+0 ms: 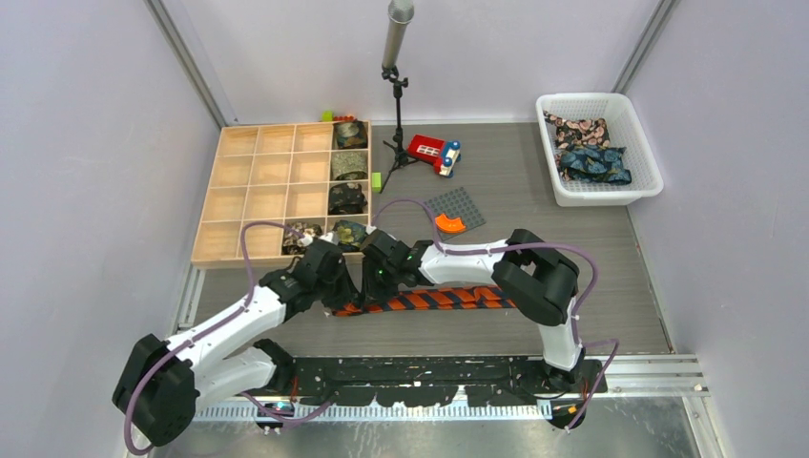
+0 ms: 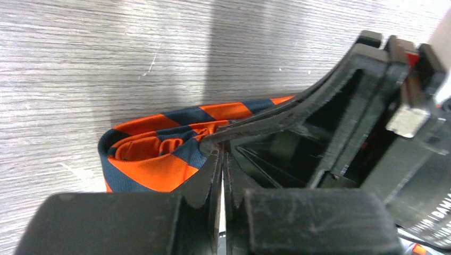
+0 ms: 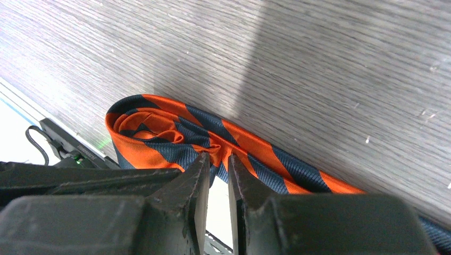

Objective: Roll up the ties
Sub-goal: Roll the tie at the center of the board.

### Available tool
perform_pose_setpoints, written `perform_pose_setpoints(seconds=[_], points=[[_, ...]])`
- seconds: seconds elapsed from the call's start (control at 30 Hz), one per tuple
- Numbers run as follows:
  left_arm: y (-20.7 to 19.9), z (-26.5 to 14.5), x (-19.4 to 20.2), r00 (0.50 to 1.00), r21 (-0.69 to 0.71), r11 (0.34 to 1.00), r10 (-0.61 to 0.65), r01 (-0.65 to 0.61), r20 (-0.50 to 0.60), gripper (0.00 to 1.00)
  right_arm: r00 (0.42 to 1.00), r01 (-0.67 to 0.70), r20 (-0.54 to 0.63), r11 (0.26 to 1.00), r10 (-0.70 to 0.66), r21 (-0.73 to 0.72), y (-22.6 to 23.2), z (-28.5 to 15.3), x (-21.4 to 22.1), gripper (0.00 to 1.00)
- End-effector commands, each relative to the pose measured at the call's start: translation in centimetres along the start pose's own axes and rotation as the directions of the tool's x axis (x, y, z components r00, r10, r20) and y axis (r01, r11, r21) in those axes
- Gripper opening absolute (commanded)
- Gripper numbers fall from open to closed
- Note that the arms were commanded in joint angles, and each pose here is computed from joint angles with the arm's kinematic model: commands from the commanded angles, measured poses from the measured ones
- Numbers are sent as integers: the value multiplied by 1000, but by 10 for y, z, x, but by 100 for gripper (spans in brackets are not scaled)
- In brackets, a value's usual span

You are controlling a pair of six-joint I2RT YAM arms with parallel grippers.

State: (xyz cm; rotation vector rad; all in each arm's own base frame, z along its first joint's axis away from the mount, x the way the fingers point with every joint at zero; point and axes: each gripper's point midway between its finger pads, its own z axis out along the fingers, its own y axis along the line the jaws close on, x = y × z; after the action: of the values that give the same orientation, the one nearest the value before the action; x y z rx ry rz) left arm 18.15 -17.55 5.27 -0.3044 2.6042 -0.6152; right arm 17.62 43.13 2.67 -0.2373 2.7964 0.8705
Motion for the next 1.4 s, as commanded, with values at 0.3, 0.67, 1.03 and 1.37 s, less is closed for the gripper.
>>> perform_pose_setpoints(seconds=[0.3,0.67,1.03,1.37], points=[[31,-46,-28,990,-210,978,44,-16,130,4,1000,10,13,1000,-10,-26,7,4,-2,23],[47,-29,-17,994,-265,964,58,-32,90,0,1000,20,18,1000,-20,-18,9,0,-4,22],[46,-12,-9,996,-226,973,52,-35,67,0,998,52,45,997,-49,-59,26,-14,-15,31],[40,-5,-9,997,-200,979,43,-29,68,0,996,79,51,990,-73,-119,48,-29,-20,39]])
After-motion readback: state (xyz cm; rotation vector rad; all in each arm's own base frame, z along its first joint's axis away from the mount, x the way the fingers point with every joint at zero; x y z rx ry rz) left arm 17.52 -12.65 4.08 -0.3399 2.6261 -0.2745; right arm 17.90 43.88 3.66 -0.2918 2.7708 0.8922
